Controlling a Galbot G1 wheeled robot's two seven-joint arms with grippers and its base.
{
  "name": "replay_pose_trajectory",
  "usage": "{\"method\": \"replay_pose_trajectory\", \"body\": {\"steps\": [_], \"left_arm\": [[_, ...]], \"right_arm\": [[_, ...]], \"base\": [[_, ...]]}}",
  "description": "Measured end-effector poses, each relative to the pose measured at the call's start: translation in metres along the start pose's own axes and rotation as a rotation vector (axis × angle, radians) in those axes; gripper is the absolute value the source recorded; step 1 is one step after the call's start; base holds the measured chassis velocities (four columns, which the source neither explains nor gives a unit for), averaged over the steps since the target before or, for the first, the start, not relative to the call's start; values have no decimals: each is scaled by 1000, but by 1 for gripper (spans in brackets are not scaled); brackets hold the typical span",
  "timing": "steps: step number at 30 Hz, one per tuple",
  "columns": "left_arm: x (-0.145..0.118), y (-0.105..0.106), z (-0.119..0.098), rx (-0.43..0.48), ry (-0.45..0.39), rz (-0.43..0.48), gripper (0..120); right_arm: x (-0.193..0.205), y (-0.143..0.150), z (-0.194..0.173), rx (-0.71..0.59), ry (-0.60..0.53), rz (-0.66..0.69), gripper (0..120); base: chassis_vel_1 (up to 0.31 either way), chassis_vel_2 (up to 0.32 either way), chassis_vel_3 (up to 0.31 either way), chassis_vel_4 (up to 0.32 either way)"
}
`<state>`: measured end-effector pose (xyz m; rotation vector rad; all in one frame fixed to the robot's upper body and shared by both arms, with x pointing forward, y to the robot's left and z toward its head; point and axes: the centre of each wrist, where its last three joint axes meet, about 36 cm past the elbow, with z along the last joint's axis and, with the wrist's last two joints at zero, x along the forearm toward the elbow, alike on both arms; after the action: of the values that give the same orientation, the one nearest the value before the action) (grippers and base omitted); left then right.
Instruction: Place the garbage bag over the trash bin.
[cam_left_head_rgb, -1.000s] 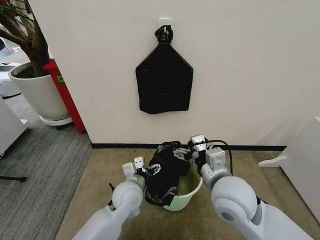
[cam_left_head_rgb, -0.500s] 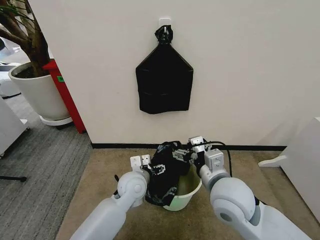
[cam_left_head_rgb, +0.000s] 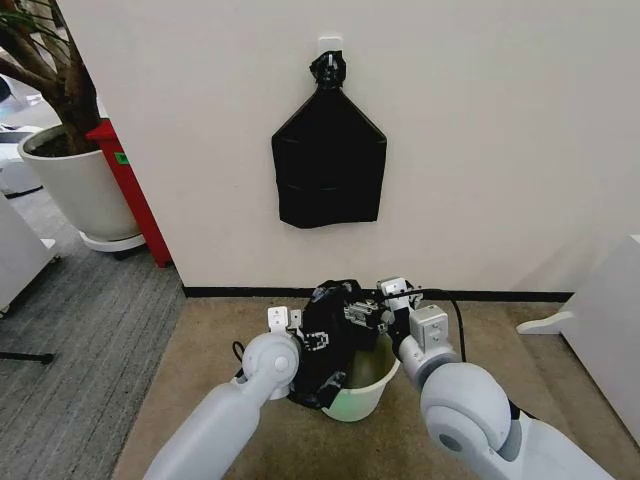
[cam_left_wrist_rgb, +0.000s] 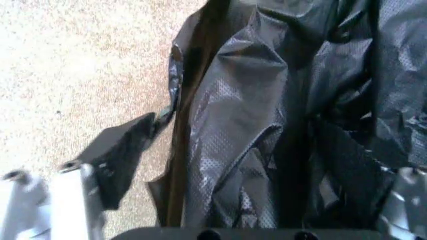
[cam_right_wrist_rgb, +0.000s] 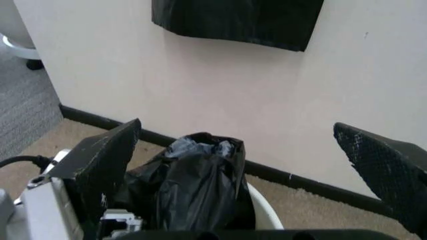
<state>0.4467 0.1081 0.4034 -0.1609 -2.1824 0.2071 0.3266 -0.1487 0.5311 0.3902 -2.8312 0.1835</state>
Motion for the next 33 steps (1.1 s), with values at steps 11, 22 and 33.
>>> {"method": "replay_pose_trajectory", "body": {"steps": [11, 22, 33], "left_arm": [[-6, -8, 2, 20, -8, 17, 49], [-1, -7, 6, 22, -8, 14, 10], [13, -3, 6, 34, -60, 10, 1]], "right_arm": [[-2, 0, 0, -6, -15, -7, 100], [-2, 1, -4, -76, 30, -39, 100], [-15, 2, -12, -288, 222, -59, 100]], "base": [[0, 0, 0, 0], [0, 0, 0, 0], [0, 0, 0, 0]]}}
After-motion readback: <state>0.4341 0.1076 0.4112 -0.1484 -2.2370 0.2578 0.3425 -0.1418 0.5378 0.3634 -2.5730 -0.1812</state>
